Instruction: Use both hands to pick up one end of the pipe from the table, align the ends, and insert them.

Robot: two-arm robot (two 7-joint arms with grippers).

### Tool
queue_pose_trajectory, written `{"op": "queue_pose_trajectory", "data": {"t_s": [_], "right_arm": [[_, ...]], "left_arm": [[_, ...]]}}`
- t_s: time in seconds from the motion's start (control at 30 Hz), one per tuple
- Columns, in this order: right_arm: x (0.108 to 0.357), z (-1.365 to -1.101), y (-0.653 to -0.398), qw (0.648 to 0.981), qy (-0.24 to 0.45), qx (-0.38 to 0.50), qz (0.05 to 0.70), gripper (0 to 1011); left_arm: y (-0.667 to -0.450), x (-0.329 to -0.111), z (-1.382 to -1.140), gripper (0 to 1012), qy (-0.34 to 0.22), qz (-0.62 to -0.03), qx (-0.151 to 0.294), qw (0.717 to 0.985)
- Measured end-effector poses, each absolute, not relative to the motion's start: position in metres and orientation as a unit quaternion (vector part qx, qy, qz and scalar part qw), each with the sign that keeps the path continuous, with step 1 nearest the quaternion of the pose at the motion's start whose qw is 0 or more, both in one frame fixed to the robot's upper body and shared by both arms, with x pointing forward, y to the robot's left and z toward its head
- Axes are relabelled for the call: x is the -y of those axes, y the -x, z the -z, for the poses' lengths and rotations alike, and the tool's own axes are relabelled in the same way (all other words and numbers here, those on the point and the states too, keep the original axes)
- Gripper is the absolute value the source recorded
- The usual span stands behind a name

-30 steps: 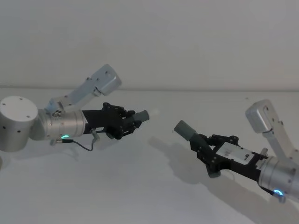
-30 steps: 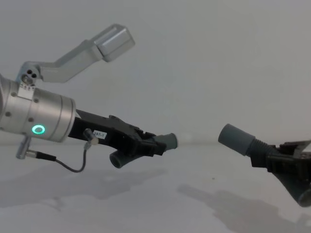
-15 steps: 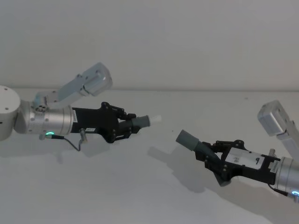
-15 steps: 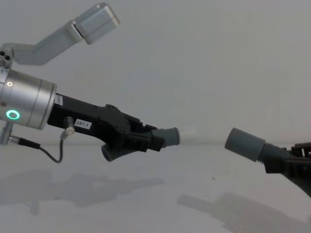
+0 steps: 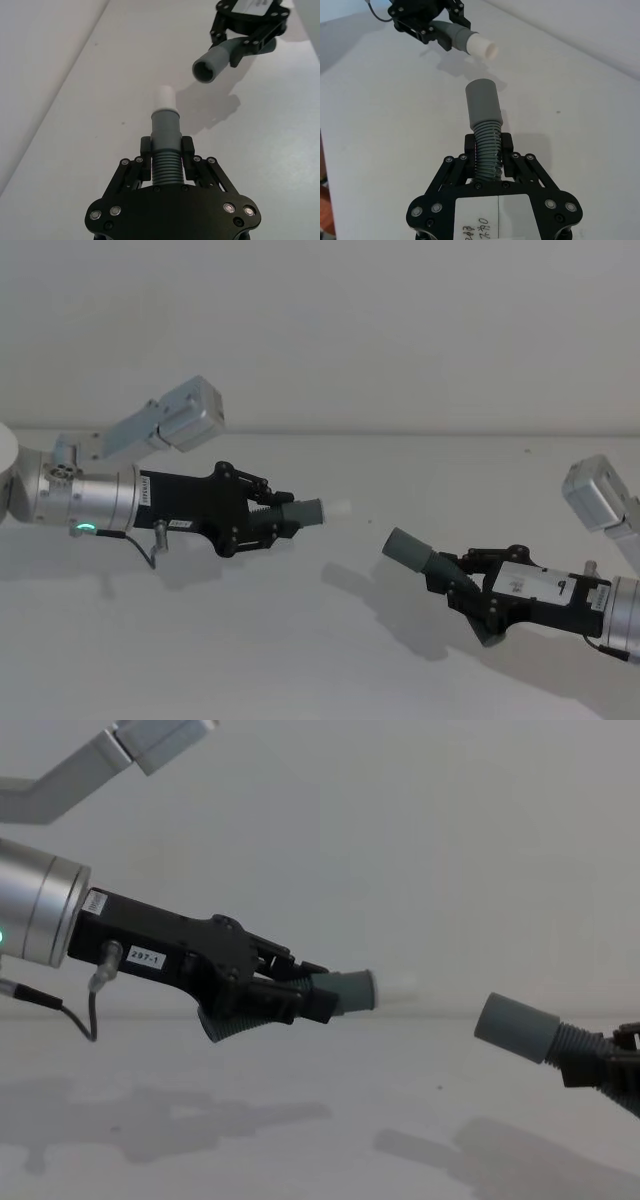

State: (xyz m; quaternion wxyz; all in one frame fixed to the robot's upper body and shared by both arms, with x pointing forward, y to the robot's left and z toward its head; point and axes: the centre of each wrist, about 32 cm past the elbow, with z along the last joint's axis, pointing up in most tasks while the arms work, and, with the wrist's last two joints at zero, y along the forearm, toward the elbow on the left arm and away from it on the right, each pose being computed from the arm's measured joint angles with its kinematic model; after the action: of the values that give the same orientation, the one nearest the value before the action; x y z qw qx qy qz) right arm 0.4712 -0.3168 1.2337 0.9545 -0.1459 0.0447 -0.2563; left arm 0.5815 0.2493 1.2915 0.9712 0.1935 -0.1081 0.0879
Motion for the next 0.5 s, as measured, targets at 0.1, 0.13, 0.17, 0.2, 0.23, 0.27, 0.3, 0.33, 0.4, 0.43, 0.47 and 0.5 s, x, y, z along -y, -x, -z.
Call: {"op": "queue_pose_trajectory", "data": {"t_s": [0.1,0.13,0.17,0.2,0.23,0.27,0.3,0.33,0.4,0.43,0.47,0.5], "right_arm": [[0.3170,-1.2336,-0.4716,0.955,0.147,-0.047,0.252,289],[0.3169,-1.2335,-0.4716,0.955,0.147,-0.047,0.251,289],[0.3168,-1.2335,-0.4717,0.956,0.148,-0.048,0.251,289],[0.3167,-1.2335,-0.4718,0.956,0.148,-0.048,0.249,289],[0.3165,-1.2334,-0.4718,0.956,0.148,-0.049,0.249,289],[0.3164,-1.2333,-0.4717,0.956,0.148,-0.049,0.248,289],[0.3163,-1.2333,-0.4718,0.956,0.148,-0.049,0.248,289],[0.3163,-1.2333,-0.4718,0.956,0.149,-0.050,0.247,289],[0.3159,-1.2333,-0.4718,0.956,0.149,-0.050,0.246,289],[0.3158,-1.2333,-0.4718,0.956,0.149,-0.051,0.246,289],[0.3157,-1.2333,-0.4717,0.956,0.149,-0.051,0.246,289],[0.3155,-1.2334,-0.4717,0.957,0.149,-0.051,0.245,289]], "left_arm": [[-0.5800,-0.2496,-1.2930,347,-0.192,-0.081,0.111,0.972],[-0.5795,-0.2497,-1.2935,347,-0.191,-0.078,0.111,0.972],[-0.5795,-0.2497,-1.2935,347,-0.191,-0.078,0.111,0.972],[-0.5789,-0.2496,-1.2940,347,-0.190,-0.074,0.112,0.972],[-0.5787,-0.2495,-1.2941,347,-0.190,-0.073,0.113,0.973],[-0.5783,-0.2493,-1.2943,347,-0.189,-0.071,0.113,0.973],[-0.5779,-0.2490,-1.2944,347,-0.189,-0.068,0.113,0.973],[-0.5779,-0.2490,-1.2944,347,-0.189,-0.068,0.113,0.973],[-0.5774,-0.2483,-1.2944,347,-0.188,-0.064,0.114,0.974],[-0.5774,-0.2481,-1.2944,347,-0.188,-0.063,0.114,0.974],[-0.5773,-0.2477,-1.2942,347,-0.187,-0.061,0.113,0.974],[-0.5772,-0.2475,-1.2941,347,-0.187,-0.060,0.113,0.974]]}}
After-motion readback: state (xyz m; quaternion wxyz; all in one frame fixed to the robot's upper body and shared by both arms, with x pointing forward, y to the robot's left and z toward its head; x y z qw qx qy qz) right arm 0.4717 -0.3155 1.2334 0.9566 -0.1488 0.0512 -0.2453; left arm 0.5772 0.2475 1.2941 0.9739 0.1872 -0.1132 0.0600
